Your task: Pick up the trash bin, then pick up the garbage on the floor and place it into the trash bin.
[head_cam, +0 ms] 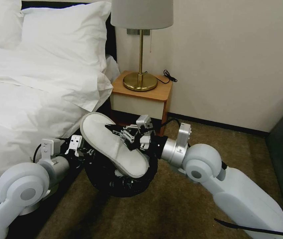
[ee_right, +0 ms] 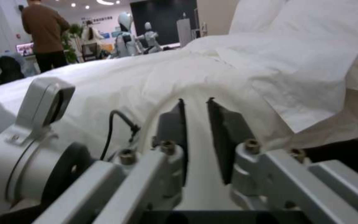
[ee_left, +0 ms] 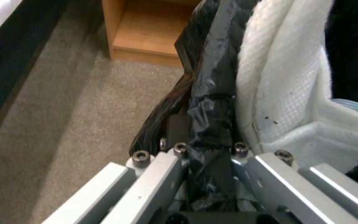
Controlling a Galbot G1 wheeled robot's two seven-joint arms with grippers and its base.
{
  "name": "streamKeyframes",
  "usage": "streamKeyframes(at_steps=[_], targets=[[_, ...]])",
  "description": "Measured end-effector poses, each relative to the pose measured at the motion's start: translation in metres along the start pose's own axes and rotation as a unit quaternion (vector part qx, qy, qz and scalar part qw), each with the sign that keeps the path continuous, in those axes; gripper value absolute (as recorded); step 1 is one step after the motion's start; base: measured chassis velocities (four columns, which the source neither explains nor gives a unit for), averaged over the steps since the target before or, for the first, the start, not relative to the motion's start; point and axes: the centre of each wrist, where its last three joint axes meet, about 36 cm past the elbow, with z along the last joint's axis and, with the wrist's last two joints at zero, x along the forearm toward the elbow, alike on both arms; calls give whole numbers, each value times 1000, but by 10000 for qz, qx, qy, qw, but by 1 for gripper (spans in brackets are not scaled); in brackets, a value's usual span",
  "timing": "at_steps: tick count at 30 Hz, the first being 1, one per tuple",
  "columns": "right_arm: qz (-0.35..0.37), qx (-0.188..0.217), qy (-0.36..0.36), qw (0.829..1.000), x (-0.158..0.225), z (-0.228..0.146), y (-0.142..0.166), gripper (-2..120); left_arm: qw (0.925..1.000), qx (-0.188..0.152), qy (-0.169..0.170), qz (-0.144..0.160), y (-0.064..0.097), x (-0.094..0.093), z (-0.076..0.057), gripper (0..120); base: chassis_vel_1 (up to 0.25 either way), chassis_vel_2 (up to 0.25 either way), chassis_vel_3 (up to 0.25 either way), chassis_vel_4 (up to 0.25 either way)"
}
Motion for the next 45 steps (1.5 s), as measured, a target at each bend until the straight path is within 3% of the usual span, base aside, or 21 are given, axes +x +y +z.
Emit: streamKeyframes(at_steps=[2,8,11,14,21,28,33,36,45], targets=[[47,-41,-67,10000,-9,1,0,30,10000,11,7,20,-2,1,2,2,0,0,0,0],[171,-40,-119,9998,-16,4,-2,44,10000,10,-1,35,-4,2,2,2,0,0,0,0],[246,-45,-164,9996,-19,4,-7,62,10000,15,-4,24,-4,3,2,2,0,0,0,0],[261,-45,-171,9995,-19,4,-8,67,10000,20,-6,26,-4,3,2,2,0,0,0,0],[439,46,-264,9987,-17,1,-16,96,10000,40,-61,-12,-1,4,-1,2,0,0,0,0],[981,119,-508,9938,0,-20,-32,100,9997,152,-135,-103,6,8,-2,2,0,0,0,0],[1976,217,-651,9779,49,-29,-56,100,9991,271,-243,-234,15,12,-6,2,0,0,0,0],[2121,225,-663,9747,59,-29,-57,100,9990,287,-251,-242,16,13,-6,2,0,0,0,0],[3447,463,-575,9358,139,-36,-49,100,9986,242,-349,-317,11,22,-8,2,0,0,0,0]])
